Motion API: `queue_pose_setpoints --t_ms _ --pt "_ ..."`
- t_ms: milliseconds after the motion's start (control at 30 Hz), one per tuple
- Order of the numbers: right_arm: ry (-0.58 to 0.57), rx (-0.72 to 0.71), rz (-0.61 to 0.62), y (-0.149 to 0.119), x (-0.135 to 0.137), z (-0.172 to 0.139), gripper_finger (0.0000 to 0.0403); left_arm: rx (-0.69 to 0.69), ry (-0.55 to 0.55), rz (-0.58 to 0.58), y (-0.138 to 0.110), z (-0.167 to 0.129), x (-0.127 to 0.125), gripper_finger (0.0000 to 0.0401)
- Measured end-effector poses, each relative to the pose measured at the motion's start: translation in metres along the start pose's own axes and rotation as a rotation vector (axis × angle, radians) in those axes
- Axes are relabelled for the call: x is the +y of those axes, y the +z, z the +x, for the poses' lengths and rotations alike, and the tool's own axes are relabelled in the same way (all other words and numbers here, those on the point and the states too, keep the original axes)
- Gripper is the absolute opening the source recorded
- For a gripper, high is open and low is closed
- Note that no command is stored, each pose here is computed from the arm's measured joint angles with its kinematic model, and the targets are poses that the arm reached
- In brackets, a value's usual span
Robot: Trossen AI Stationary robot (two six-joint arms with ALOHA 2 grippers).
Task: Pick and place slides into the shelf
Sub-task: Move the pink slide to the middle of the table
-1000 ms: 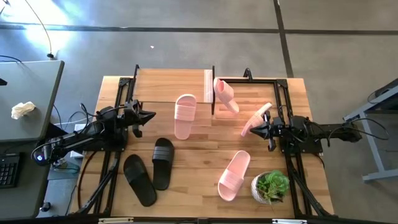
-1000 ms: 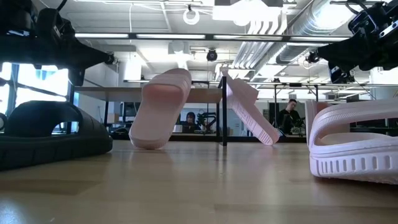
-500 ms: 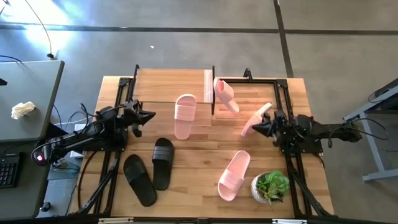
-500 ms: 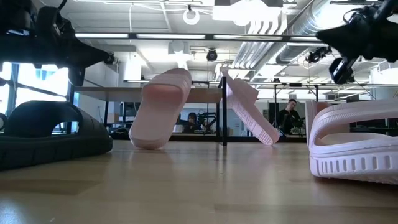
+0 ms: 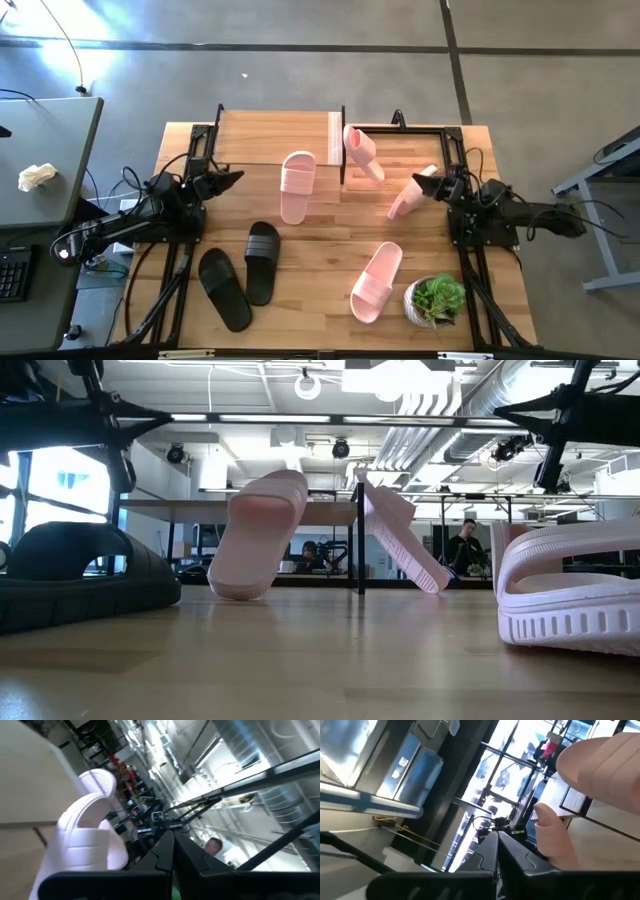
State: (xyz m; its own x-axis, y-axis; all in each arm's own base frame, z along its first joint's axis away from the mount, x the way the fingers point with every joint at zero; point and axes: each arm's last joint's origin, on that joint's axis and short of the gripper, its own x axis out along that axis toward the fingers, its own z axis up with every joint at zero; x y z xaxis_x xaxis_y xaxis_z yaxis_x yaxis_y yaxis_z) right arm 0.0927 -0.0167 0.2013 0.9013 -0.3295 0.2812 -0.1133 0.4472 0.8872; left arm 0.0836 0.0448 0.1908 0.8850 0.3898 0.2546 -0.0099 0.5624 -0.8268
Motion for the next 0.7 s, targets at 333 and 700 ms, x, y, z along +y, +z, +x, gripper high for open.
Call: queue_pose_setpoints --t_ms 333,700 --pt "-0.130 0.053 -0.050 0.039 0.031 0.032 0.0111 -0.021 -0.046 0.003 0.002 0.000 -0.004 0.0001" --pt "-0.483 0.380 0.092 0.089 0.000 0.114 0.0150 -0.010 -0.050 -0.021 0.002 0.000 -0.004 0.0001"
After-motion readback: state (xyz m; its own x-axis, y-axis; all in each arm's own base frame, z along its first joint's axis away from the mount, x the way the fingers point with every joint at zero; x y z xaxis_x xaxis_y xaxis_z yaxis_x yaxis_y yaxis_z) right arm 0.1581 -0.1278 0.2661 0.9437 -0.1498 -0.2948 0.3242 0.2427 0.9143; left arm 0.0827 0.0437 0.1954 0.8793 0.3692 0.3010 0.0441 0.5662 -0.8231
